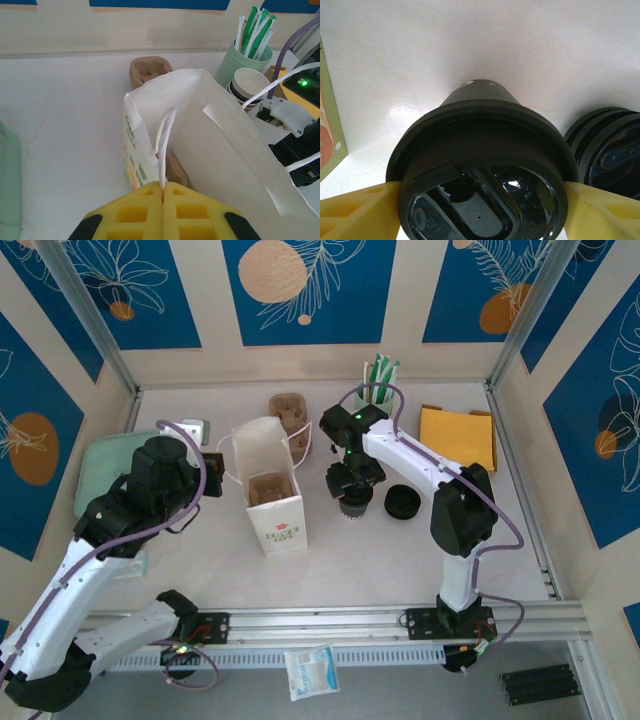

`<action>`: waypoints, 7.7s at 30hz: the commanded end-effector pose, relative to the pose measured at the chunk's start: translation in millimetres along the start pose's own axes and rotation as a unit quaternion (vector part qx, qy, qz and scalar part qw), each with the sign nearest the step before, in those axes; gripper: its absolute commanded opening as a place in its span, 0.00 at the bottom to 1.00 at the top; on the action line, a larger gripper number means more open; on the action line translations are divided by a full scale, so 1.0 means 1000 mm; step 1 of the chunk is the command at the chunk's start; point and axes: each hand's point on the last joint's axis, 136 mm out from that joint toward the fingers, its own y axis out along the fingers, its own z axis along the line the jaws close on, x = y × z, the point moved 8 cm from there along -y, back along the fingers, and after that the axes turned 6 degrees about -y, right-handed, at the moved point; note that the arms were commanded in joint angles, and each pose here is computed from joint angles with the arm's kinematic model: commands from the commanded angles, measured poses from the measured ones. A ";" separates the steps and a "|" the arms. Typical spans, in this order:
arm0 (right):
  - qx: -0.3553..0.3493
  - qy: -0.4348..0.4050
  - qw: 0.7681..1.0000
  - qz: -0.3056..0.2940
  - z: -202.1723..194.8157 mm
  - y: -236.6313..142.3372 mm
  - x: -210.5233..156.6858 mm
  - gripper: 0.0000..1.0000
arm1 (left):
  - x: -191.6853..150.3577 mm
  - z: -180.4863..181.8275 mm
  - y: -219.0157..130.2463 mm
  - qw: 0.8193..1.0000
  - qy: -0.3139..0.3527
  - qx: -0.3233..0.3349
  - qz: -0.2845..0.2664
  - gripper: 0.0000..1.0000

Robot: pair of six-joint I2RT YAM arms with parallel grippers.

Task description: Pack the takeout coffee

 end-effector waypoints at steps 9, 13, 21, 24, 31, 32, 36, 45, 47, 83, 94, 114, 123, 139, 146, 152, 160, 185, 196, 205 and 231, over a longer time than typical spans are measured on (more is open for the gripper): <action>-0.003 -0.005 1.000 0.024 0.004 0.019 -0.010 0.74 | 0.002 -0.001 -0.002 1.000 0.000 -0.012 -0.010 0.00; 0.000 -0.004 1.000 0.016 0.004 0.013 -0.012 0.64 | 0.002 -0.002 -0.002 1.000 -0.001 -0.015 -0.010 0.00; -0.001 -0.002 1.000 -0.027 0.001 -0.021 -0.012 0.60 | 0.001 -0.002 -0.002 1.000 -0.004 -0.015 -0.008 0.00; 0.002 0.003 0.999 -0.050 -0.001 -0.040 -0.012 0.60 | 0.000 -0.002 -0.001 1.000 -0.005 -0.017 -0.006 0.00; 0.011 0.019 0.991 -0.128 -0.005 -0.101 -0.013 0.60 | -0.002 -0.003 0.000 1.000 -0.009 -0.022 -0.002 0.00; 0.011 0.022 0.989 -0.143 -0.006 -0.112 -0.013 0.60 | -0.002 -0.003 0.000 1.000 -0.009 -0.022 -0.002 0.00; 0.006 0.033 0.981 -0.190 -0.011 -0.149 -0.014 0.60 | -0.003 -0.003 0.000 1.000 -0.010 -0.024 -0.001 0.00; 0.023 0.058 0.945 -0.320 -0.016 -0.233 -0.022 0.57 | -0.005 -0.001 -0.002 1.000 -0.013 -0.025 -0.003 0.00; 0.026 0.058 0.937 -0.344 -0.013 -0.248 -0.023 0.58 | -0.006 -0.001 -0.002 1.000 -0.013 -0.024 -0.001 0.00; 0.064 -0.146 0.958 -0.239 0.154 -0.181 -0.009 0.56 | -0.006 0.001 -0.010 0.999 -0.016 -0.030 -0.009 0.00; 0.027 -0.188 0.970 -0.155 0.155 -0.142 -0.004 0.56 | -0.007 -0.002 -0.014 0.998 -0.017 -0.054 -0.014 0.00; 0.050 -0.166 0.980 -0.100 0.120 -0.136 -0.002 0.56 | -0.023 -0.019 -0.016 0.982 -0.058 -0.182 -0.004 0.00; 0.045 -0.159 0.984 -0.060 0.133 -0.125 -0.012 0.56 | -0.031 -0.016 -0.013 0.981 -0.060 -0.182 -0.001 0.00; 0.003 -0.149 0.989 -0.013 0.137 -0.099 -0.017 0.55 | -0.038 -0.009 -0.015 0.984 -0.054 -0.168 -0.007 0.00; -0.008 -0.151 0.989 0.003 0.141 -0.086 -0.015 0.55 | -0.039 -0.008 -0.015 0.985 -0.053 -0.166 -0.009 0.00; -0.014 -0.155 0.988 0.015 0.149 -0.075 -0.014 0.54 | -0.040 -0.007 -0.015 0.985 -0.053 -0.164 -0.009 0.00; -0.012 -0.155 0.987 0.028 0.153 -0.064 -0.013 0.52 | -0.041 -0.006 -0.017 0.986 -0.050 -0.161 -0.010 0.00; 0.006 -0.136 0.991 0.012 0.140 -0.062 -0.012 0.52 | -0.039 -0.006 -0.012 0.987 -0.050 -0.154 -0.006 0.00; 0.014 -0.131 0.991 0.000 0.137 -0.065 -0.010 0.51 | -0.038 -0.007 -0.012 0.987 -0.051 -0.152 -0.005 0.00; 0.017 -0.131 0.991 0.000 0.137 -0.065 -0.010 0.51 | -0.036 -0.007 -0.013 0.987 -0.051 -0.151 -0.006 0.00; 0.022 -0.135 0.990 0.022 0.132 -0.070 -0.013 0.52 | -0.036 -0.006 -0.013 0.988 -0.050 -0.145 -0.007 0.00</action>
